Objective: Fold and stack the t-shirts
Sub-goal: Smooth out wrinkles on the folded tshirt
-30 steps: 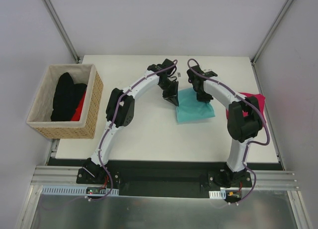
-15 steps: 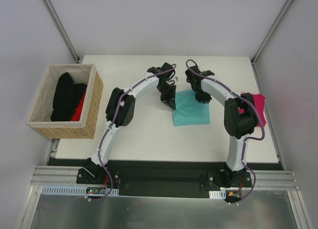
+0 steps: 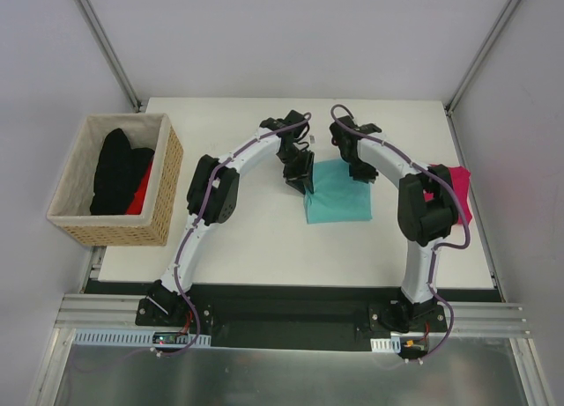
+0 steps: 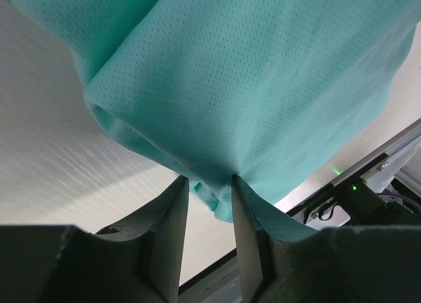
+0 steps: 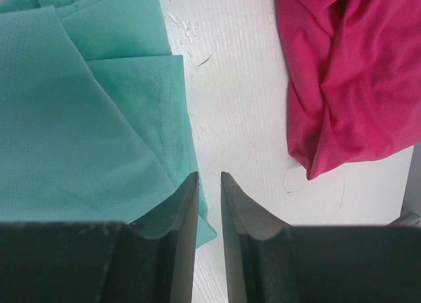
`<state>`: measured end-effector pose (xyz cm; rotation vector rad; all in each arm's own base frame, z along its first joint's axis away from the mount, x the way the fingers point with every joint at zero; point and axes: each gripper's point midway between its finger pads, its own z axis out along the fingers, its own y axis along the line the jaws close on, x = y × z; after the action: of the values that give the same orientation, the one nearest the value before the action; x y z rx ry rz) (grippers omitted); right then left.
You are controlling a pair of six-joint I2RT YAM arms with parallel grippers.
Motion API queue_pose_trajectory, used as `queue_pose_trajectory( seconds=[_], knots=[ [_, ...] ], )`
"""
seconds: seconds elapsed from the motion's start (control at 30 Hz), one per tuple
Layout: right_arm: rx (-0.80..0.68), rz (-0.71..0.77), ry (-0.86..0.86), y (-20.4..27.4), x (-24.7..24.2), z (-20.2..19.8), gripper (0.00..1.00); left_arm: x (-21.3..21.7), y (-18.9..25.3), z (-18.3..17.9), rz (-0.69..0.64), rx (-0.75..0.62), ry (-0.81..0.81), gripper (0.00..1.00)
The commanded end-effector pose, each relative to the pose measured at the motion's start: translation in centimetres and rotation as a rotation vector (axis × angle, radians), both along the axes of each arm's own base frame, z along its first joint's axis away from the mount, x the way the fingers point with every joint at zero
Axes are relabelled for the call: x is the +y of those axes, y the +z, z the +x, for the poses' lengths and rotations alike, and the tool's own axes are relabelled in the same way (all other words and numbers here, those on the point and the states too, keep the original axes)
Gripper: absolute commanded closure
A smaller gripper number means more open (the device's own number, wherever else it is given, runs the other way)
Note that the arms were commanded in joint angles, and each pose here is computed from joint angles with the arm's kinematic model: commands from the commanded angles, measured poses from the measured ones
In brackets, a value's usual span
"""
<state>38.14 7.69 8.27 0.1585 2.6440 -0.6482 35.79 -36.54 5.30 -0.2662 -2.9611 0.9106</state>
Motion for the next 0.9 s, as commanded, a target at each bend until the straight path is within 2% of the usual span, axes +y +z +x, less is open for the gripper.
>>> queue_pose_trajectory(
  seconds=[0.0, 0.2, 0.4, 0.87],
  knots=[
    [-0.093, -0.017, -0.023, 4.1, -1.2, 1.5, 0.78, 0.6, 2.3, -0.1, -0.004, -0.039, -0.009, 0.68],
    [-0.136, -0.017, -0.063, 6.4, -3.6, 2.9, 0.78, 1.3, 3.4, 0.4, 0.006, -0.076, 0.008, 0.60],
    [-0.182, -0.078, -0.138, 8.7, -7.9, 3.3, 0.78, 2.3, 5.2, 1.1, 0.010, -0.125, 0.034, 0.60],
    [-0.172, -0.054, -0.437, 8.0, -20.4, 1.7, 0.80, 5.4, 12.9, 3.1, -0.030, -0.301, 0.108, 0.62]
  ],
)
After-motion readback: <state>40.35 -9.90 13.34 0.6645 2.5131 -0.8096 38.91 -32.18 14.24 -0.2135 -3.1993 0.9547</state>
